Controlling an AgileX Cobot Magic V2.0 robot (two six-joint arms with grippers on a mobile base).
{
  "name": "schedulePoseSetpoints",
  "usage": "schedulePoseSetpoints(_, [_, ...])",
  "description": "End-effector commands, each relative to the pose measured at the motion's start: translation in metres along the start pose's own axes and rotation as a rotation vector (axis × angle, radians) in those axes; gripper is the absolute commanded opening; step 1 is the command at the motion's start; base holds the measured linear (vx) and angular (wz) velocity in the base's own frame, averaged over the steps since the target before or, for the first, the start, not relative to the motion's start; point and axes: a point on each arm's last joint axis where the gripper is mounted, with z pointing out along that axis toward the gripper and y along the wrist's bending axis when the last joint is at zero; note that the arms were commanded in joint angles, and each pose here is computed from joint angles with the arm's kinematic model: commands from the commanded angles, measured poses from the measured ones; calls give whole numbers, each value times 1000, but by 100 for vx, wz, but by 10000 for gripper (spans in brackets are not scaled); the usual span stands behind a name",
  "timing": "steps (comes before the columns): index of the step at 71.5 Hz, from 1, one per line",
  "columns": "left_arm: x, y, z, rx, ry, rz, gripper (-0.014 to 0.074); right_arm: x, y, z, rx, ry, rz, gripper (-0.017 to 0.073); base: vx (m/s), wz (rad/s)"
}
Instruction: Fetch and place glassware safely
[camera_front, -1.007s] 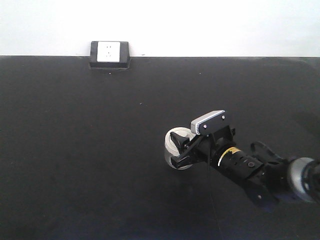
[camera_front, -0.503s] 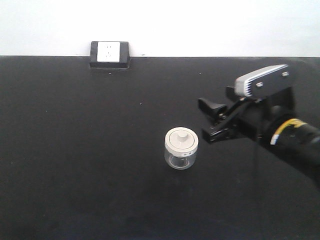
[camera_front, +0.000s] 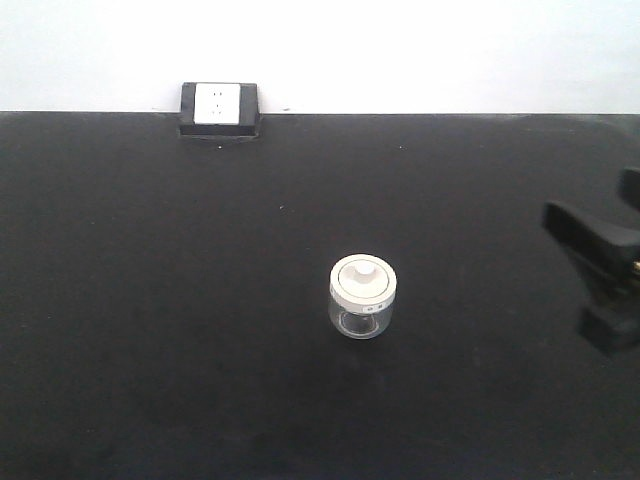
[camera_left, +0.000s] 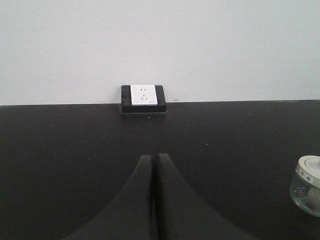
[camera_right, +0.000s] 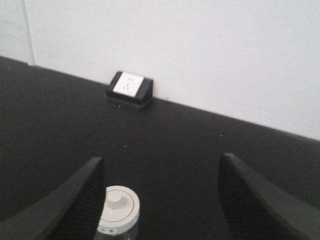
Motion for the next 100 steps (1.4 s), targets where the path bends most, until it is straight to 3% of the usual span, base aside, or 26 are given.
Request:
schedulePoseSetpoints(1, [-15, -3, -1, 22, -87, -9, -7, -14, -4, -25, 24, -86, -31, 475, 0, 0])
schedulePoseSetpoints(14, [-15, -3, -1, 22, -87, -9, -7, -8, -7, -66, 49, -125, -11, 470, 0, 0])
schedulePoseSetpoints(24, [-15, -3, -1, 22, -87, -9, -7, 23, -6, -84, 53, -162, -8, 456, 0, 0])
schedulePoseSetpoints(41, [-15, -3, -1, 22, -87, -9, -7, 76, -4, -103, 60, -218, 50, 421, 0, 0])
schedulePoseSetpoints(56, [-15, -3, -1, 21, -84, -9, -7, 84, -3, -91, 59, -142, 47, 375, 0, 0])
schedulePoseSetpoints(63, [-15, -3, -1, 21, -84, -9, -7, 84, -3, -88, 55, -129, 51, 300, 0, 0])
schedulePoseSetpoints(74, [-15, -3, -1, 21, -84, -9, -7, 83, -3, -88, 58, -142, 39, -14, 0, 0])
schedulePoseSetpoints(100, [-15, -3, -1, 21, -84, -9, -7, 82, -3, -88, 55, -148, 41, -8, 0, 0])
